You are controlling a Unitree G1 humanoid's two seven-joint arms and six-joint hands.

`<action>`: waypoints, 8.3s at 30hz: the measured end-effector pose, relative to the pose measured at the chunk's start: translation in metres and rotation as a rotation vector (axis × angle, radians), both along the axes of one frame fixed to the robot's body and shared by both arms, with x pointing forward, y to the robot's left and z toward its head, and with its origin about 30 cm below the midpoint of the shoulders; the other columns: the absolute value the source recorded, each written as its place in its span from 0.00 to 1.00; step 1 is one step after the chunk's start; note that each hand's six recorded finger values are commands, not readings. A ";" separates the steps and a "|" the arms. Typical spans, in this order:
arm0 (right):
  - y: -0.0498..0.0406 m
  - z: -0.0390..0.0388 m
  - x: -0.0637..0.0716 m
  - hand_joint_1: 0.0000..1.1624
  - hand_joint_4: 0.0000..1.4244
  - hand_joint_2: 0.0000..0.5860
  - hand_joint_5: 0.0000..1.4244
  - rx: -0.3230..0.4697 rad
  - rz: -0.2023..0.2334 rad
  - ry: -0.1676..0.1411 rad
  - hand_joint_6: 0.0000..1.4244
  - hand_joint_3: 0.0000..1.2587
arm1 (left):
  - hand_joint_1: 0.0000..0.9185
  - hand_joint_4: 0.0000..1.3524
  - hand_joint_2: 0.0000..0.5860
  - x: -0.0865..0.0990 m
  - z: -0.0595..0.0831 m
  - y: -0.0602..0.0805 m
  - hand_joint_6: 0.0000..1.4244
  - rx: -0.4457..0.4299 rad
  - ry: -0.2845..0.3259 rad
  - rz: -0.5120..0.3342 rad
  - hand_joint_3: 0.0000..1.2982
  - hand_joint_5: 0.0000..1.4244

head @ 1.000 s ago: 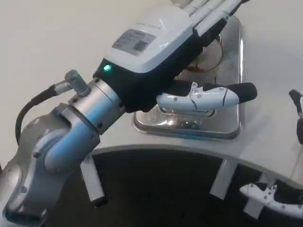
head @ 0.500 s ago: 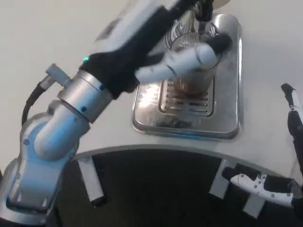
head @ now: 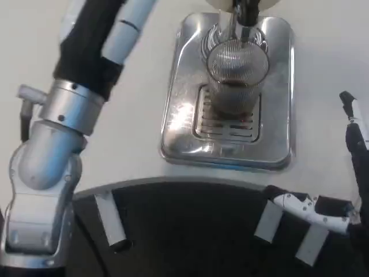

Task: Grasp the cup under the faucet to collect the drink, then remove the cup.

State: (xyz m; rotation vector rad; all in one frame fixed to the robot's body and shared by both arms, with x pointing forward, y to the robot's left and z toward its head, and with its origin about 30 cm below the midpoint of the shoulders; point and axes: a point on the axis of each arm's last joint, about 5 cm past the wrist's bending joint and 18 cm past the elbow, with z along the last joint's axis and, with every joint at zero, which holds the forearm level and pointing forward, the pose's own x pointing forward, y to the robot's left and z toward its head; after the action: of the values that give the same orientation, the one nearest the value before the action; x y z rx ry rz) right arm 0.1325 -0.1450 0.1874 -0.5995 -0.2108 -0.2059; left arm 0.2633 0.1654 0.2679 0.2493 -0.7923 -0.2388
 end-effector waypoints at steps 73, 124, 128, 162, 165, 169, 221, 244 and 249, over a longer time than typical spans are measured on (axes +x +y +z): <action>0.0234 0.0028 0.108 0.82 0.00 0.37 0.00 0.115 0.157 -0.027 0.04 0.00 | 0.00 0.00 0.40 -0.038 -0.081 0.027 0.00 0.602 0.147 0.487 0.00 0.00; 0.0609 -0.0043 0.143 1.00 0.23 0.69 0.28 0.166 0.116 -0.132 0.42 0.29 | 0.00 0.00 0.41 -0.035 -0.080 0.037 0.00 0.592 0.179 0.531 0.00 0.00; 0.0710 -0.0011 0.147 1.00 0.29 0.84 0.35 0.151 0.079 -0.166 0.49 0.37 | 0.00 0.00 0.41 -0.035 -0.080 0.037 0.00 0.592 0.179 0.533 0.00 0.00; 0.0654 -0.0048 0.128 1.00 0.47 0.77 0.51 0.163 0.090 -0.172 0.65 0.54 | 0.00 0.00 0.40 -0.041 -0.081 0.039 0.00 0.598 0.182 0.538 0.00 0.00; 0.0632 -0.0022 0.124 1.00 0.49 0.75 0.52 0.164 0.105 -0.171 0.66 0.55 | 0.00 0.00 0.39 -0.042 -0.081 0.039 0.00 0.598 0.175 0.538 0.00 0.00; 0.0613 -0.0033 0.120 1.00 0.52 0.73 0.54 0.164 0.115 -0.158 0.67 0.57 | 0.00 0.00 0.39 -0.044 -0.081 0.040 0.00 0.603 0.174 0.538 0.00 0.00; -0.0043 0.0468 0.006 1.00 0.44 0.83 0.50 0.067 0.497 -0.096 0.61 0.50 | 0.00 0.00 0.31 -0.096 -0.071 0.093 0.00 1.229 0.008 0.514 0.00 0.00; -0.0162 0.0403 -0.010 1.00 0.40 0.91 0.47 0.020 0.569 -0.036 0.58 0.47 | 0.00 0.00 0.30 -0.113 -0.073 0.077 0.00 1.190 0.022 0.421 0.00 0.00; -0.0154 0.0396 -0.011 1.00 0.40 0.91 0.47 0.029 0.570 -0.033 0.58 0.47 | 0.00 0.00 0.30 -0.114 -0.073 0.074 0.00 1.181 0.027 0.414 0.00 0.00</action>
State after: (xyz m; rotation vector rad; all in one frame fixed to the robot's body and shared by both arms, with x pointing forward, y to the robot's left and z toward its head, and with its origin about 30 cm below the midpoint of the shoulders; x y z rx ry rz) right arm 0.1217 -0.1605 0.2270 -0.4861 -0.4007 0.3321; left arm 0.1492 0.2393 0.1948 1.5005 -0.4732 -0.2932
